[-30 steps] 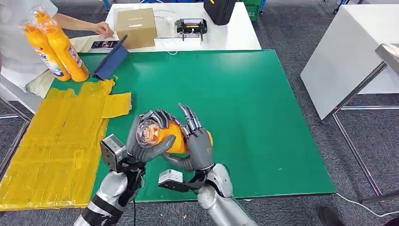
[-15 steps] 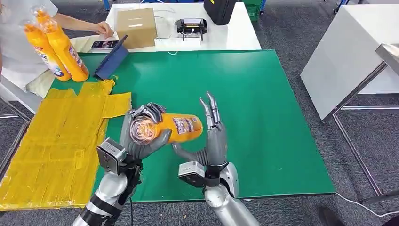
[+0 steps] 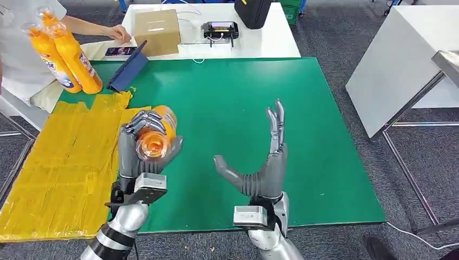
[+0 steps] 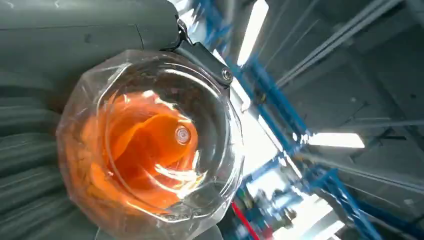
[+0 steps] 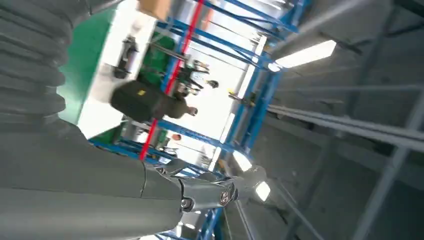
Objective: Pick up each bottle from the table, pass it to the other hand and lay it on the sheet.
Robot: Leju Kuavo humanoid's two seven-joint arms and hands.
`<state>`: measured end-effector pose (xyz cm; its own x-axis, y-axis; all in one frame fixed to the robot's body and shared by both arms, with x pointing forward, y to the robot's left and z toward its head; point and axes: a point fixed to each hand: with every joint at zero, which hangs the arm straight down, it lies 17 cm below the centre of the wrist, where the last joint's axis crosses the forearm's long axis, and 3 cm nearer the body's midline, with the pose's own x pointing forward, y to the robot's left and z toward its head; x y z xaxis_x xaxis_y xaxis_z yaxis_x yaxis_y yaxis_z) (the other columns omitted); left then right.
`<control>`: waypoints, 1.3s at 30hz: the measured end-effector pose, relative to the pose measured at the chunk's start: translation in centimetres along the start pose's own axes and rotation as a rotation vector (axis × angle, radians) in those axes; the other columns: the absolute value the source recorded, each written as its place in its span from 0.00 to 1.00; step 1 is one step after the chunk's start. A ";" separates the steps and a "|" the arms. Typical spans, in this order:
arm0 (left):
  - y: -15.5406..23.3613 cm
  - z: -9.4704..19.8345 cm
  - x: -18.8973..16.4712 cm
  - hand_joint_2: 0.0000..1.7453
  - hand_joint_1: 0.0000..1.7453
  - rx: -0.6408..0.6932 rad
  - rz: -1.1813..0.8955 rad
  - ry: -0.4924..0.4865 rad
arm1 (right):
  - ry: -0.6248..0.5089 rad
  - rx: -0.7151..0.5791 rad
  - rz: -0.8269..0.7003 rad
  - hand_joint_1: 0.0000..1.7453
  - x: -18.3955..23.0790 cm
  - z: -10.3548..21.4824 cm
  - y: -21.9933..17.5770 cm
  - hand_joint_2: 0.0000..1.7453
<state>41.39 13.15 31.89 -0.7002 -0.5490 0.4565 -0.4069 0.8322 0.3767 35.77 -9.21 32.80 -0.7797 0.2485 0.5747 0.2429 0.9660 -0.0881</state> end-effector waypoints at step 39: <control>2.5 11.4 -33.6 1.00 0.00 -0.861 -1.376 0.441 | -0.203 -0.023 -0.045 0.00 7.6 -2.9 -5.7 1.00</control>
<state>57.14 34.57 8.31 0.1454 -0.8837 -0.4449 -0.0128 -0.4513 0.8923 30.16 -13.02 40.01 -0.8897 0.2169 0.4017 0.2169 0.9751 -0.0461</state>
